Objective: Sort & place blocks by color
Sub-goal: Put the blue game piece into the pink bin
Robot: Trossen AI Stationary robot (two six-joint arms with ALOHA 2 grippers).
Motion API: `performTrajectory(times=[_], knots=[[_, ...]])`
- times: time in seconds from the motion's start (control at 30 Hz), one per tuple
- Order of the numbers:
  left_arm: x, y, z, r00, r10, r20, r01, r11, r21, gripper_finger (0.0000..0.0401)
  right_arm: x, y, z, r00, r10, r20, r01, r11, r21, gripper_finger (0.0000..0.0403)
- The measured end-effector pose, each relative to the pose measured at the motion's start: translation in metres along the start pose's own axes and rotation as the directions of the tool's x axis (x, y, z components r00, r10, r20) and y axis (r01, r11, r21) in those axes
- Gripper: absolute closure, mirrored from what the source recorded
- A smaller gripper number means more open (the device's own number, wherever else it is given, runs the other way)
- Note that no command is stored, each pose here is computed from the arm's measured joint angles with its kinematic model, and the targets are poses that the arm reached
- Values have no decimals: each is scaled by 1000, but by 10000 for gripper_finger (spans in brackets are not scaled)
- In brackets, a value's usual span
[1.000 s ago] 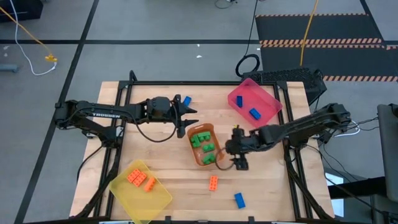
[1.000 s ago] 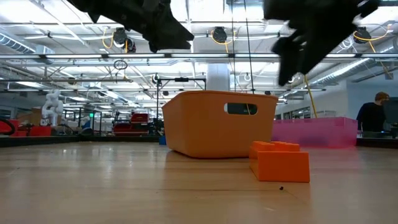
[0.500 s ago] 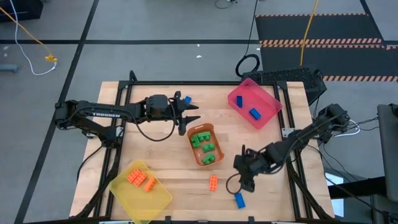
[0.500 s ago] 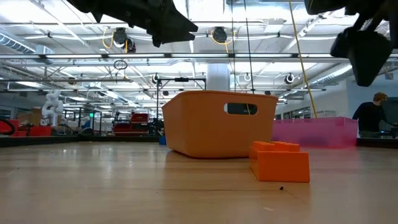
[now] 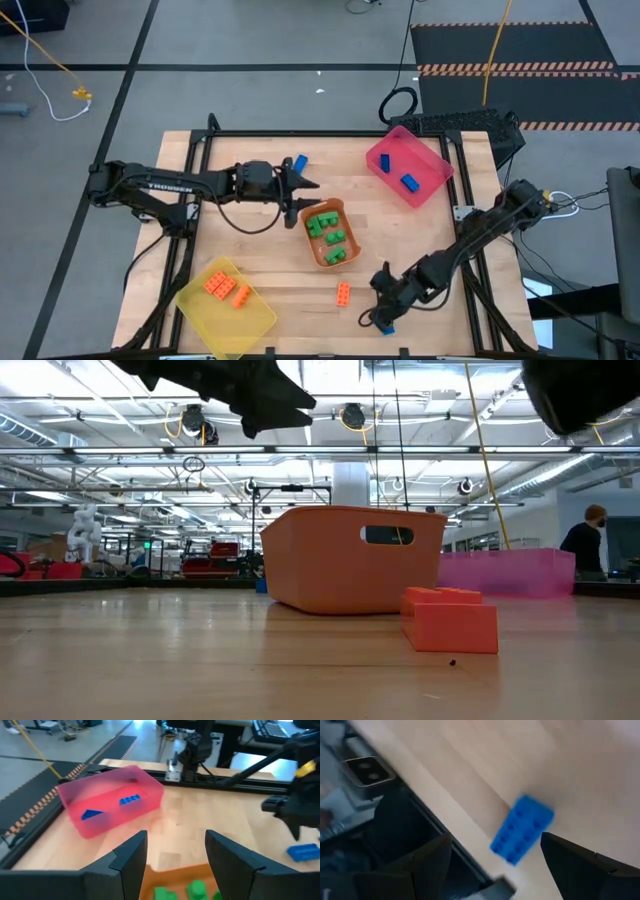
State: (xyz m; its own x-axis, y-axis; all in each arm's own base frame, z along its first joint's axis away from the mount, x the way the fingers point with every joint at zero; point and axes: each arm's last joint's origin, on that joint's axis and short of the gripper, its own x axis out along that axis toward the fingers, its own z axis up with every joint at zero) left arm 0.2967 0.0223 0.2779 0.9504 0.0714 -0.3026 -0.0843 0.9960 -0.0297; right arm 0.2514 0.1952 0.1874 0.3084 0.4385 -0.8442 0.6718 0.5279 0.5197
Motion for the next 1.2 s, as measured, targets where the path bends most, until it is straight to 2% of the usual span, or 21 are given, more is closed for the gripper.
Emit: performTrajectory(times=[0.07, 0.17, 0.33, 0.4, 0.57, 0.8, 1.0, 1.2], knots=[[0, -6, 0, 1000, -19, -1, 19, 1000, 2, 201, 6, -2, -4, 998, -20, -58, 26, 995, 93, 103], [0, -15, -1, 999, -49, -2, 49, 999, 10, 201, 11, -4, -10, 992, -42, -115, 61, 985, 160, 103], [-1, -29, -1, 996, -93, -5, 93, 995, 20, 201, 17, -6, -11, 991, -69, -112, 90, 977, 195, 103], [-2, -34, -2, 994, -108, -11, 108, 994, 24, 201, 20, -11, -10, 988, -115, -103, 134, 971, 200, 103], [-3, -43, -5, 990, -134, -40, 135, 990, 27, 201, 25, -22, -7, 970, -225, -89, 238, 954, 182, 103], [-4, -49, -9, 987, -145, -72, 147, 989, 26, 201, 26, -29, -2, 950, -300, -88, 310, 942, 132, 103], [-4, -51, -9, 988, -134, -73, 137, 990, 28, 201, 12, -36, 6, 928, -369, -47, 372, 924, 89, 103], [-5, -51, -10, 988, -134, -77, 136, 990, 23, 201, -15, -48, 23, 877, -477, 67, 475, 879, 43, 103]])
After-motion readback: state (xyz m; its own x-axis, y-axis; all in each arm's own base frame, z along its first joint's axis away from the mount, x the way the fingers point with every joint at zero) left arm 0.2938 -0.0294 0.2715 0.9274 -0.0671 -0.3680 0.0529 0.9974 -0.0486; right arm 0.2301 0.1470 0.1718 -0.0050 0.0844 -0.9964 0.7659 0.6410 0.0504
